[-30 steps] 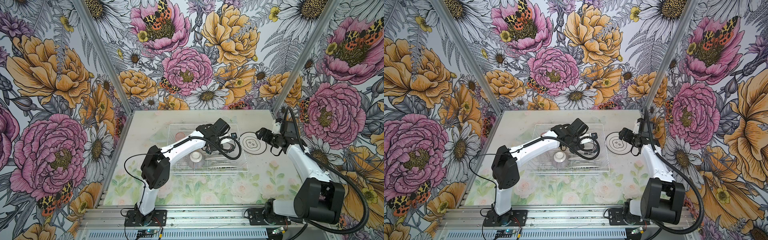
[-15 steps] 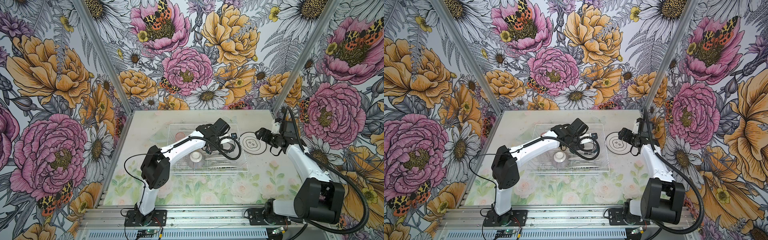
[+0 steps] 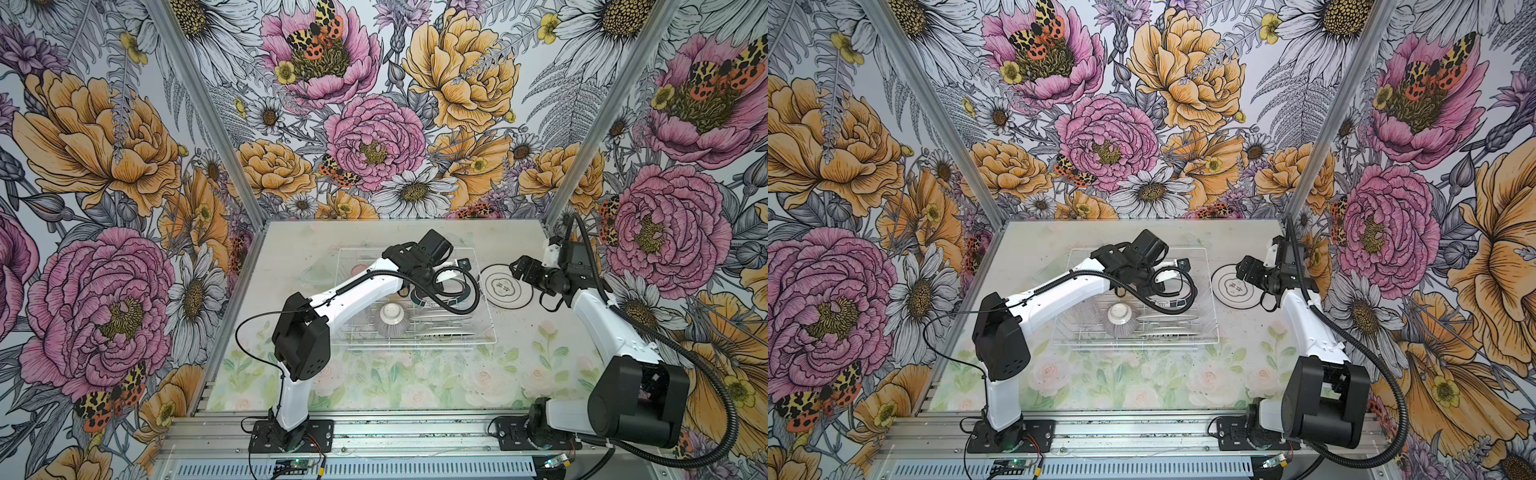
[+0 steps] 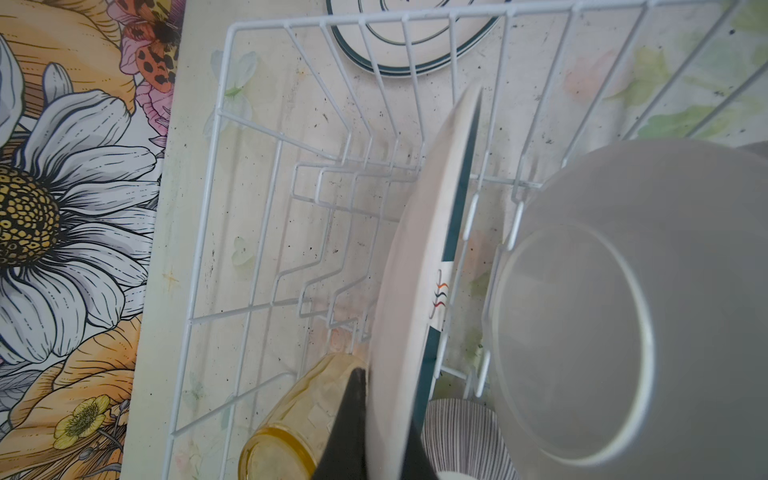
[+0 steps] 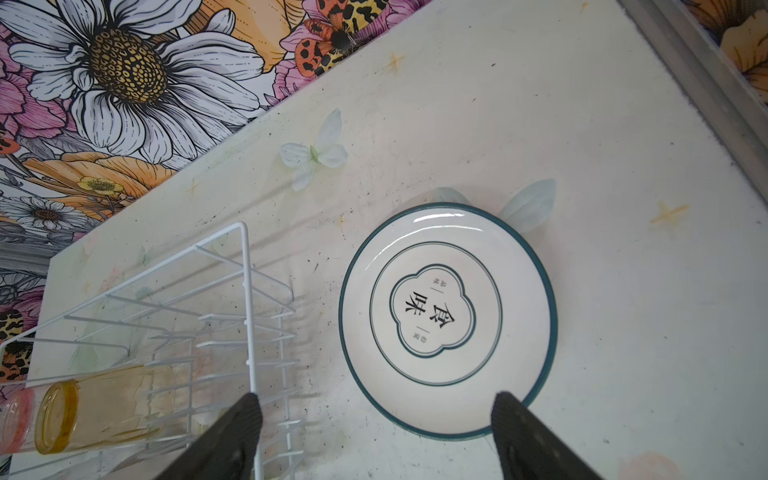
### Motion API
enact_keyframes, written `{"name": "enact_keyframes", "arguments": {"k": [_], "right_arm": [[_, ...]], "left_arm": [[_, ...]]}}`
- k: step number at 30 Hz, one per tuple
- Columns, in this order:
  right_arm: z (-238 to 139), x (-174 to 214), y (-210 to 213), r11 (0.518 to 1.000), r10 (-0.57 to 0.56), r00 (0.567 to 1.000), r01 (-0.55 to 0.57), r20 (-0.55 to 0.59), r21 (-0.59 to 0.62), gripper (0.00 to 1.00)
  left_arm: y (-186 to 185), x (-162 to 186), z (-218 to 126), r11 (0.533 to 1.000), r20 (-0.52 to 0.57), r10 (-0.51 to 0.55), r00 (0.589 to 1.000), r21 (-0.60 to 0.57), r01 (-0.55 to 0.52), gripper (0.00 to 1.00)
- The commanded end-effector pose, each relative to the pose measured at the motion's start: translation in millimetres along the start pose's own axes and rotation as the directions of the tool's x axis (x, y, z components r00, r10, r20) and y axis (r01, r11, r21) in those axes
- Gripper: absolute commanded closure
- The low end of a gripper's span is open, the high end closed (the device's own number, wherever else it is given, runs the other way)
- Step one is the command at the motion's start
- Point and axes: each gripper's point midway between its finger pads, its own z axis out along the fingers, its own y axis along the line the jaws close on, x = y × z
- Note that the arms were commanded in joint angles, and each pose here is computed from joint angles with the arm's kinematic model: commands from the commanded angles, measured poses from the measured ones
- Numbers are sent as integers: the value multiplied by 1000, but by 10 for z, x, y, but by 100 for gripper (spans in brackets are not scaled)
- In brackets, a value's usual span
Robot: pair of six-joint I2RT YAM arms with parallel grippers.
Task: Unload the mixed dishes from the dish rack
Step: 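Lift the red-and-green-rimmed plate out of the rack while the right gripper approaches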
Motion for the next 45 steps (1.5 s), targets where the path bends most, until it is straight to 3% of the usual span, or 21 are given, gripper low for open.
{"name": "enact_keyframes", "arguments": {"k": [1,6,11,17,24,29,33,40,45], "right_arm": [[-36,-66,76,999,-31,999,32,24,-15,12],[-52,-66,127,998,-42,999,43,24,-36,12],[-102,-72,213,996,-63,997,65,33,-66,13],[-247,-87,439,981,-97,993,106,60,-165,14],[-664,-77,1057,860,-167,974,221,156,-459,21],[-909,37,1388,754,-213,960,279,181,-595,24],[-964,137,1581,699,-246,953,302,179,-648,24],[-966,191,1862,632,-246,952,298,180,-716,24],[-981,69,2003,571,-178,960,281,218,-771,24]], "left_arm": [[152,-212,-334,996,127,-81,989,-20,84,97],[225,-218,-425,992,158,-123,980,-8,126,97],[346,-287,-782,984,251,-174,952,9,178,97],[449,-386,-1085,960,378,-278,883,111,255,97],[668,-431,-1379,876,504,-479,719,322,358,97],[873,-359,-1427,778,518,-625,584,475,411,97],[930,-376,-1414,708,508,-700,502,589,390,96],[914,-443,-1300,644,477,-753,454,676,358,96],[877,-496,-1224,610,450,-775,443,718,337,96]]}}
